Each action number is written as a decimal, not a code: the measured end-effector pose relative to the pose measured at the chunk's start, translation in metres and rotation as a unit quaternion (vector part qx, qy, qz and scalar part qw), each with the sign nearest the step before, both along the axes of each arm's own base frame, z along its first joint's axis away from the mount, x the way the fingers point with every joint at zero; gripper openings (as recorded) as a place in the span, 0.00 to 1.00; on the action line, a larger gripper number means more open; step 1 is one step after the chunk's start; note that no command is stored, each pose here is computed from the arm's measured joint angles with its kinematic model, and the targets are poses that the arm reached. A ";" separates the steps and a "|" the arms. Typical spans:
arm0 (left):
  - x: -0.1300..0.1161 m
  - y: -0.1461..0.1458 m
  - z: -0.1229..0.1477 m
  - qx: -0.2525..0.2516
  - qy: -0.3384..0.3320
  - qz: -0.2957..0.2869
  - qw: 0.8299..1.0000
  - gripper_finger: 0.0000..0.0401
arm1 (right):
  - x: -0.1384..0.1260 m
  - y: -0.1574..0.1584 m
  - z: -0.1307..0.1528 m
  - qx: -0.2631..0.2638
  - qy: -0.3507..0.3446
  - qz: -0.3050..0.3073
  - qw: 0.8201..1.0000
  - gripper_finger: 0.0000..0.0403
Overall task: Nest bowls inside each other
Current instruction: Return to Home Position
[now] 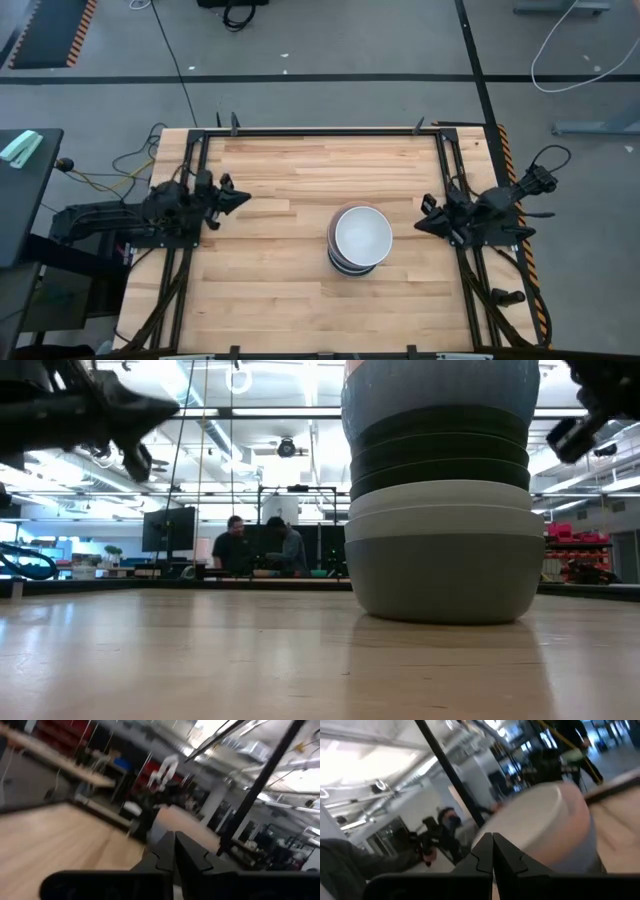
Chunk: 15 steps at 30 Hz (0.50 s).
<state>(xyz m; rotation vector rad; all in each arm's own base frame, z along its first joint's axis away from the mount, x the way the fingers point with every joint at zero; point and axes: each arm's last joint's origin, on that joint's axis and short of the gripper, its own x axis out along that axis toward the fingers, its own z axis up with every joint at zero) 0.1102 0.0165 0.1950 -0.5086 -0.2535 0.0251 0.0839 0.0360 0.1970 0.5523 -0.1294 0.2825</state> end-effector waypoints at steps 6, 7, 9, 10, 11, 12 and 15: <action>0.002 0.001 -0.012 -0.023 0.060 -0.001 0.998 0.06 | 0.001 0.000 -0.010 -0.001 0.054 -0.004 0.999 0.02; 0.002 0.001 -0.012 -0.023 0.062 -0.001 0.998 0.06 | 0.001 0.000 -0.011 -0.002 0.056 -0.004 0.998 0.02; 0.002 0.000 -0.012 -0.018 0.063 -0.007 0.998 0.04 | 0.001 0.000 -0.011 -0.004 0.055 -0.004 0.998 0.02; 0.002 0.000 -0.013 -0.011 0.065 -0.012 0.998 0.03 | 0.001 0.000 -0.011 -0.007 0.054 -0.004 0.999 0.02; 0.002 0.000 -0.012 -0.008 0.064 -0.017 0.998 0.02 | 0.001 0.001 -0.011 -0.014 0.053 0.001 0.999 0.02; 0.002 0.000 -0.012 -0.006 0.064 -0.019 0.998 0.02 | 0.001 0.001 -0.011 -0.023 0.051 0.011 0.998 0.02; 0.002 -0.001 -0.013 0.016 0.070 -0.031 0.997 0.02 | 0.001 0.003 -0.014 -0.041 0.061 0.045 0.996 0.01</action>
